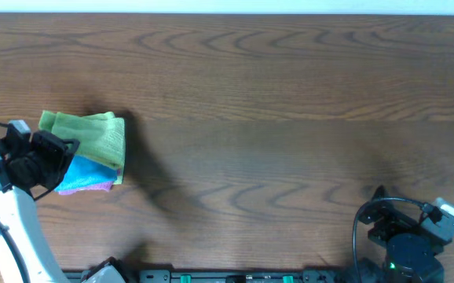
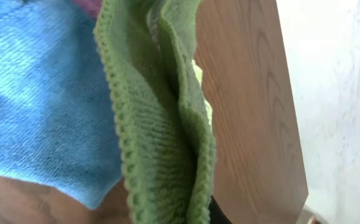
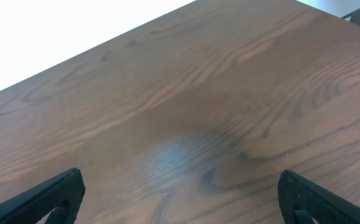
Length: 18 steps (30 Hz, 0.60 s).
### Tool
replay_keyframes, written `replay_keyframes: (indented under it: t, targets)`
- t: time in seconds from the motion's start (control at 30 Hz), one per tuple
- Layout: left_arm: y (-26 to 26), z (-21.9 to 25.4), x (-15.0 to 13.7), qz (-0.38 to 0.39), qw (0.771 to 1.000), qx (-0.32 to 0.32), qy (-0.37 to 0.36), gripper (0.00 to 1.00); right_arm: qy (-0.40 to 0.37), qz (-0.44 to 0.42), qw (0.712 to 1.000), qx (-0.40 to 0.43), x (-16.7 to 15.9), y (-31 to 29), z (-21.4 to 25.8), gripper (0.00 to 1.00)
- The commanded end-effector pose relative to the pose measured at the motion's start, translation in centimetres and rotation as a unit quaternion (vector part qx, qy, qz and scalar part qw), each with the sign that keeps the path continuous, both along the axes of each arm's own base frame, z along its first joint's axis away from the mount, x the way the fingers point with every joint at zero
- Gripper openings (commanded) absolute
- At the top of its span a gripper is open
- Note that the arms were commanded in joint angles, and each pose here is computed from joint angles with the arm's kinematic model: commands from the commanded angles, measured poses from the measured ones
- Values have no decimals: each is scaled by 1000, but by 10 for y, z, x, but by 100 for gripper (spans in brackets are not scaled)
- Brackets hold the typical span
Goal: Fold the cloth
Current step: 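Carry the green cloth left and lower it onto the cloth stack, then open the left gripper, releasing the green cloth on the stack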
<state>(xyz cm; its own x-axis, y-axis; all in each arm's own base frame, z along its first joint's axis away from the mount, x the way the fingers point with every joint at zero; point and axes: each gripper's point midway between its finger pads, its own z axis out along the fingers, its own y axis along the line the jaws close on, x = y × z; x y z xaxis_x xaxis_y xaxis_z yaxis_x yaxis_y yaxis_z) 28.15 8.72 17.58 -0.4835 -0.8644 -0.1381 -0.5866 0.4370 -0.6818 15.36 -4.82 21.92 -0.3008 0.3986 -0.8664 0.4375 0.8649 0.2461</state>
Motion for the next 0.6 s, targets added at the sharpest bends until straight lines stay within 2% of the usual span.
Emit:
replay_keyframes:
  t: [0.0, 0.57]
  targets:
    - [8, 6, -2, -3, 1000, 17, -7, 6, -3, -11, 1000, 1, -1, -3, 0, 99]
    - [34, -14, -22, 35, 994, 82, 65, 6, -3, -11, 1000, 1, -1, -3, 0, 99]
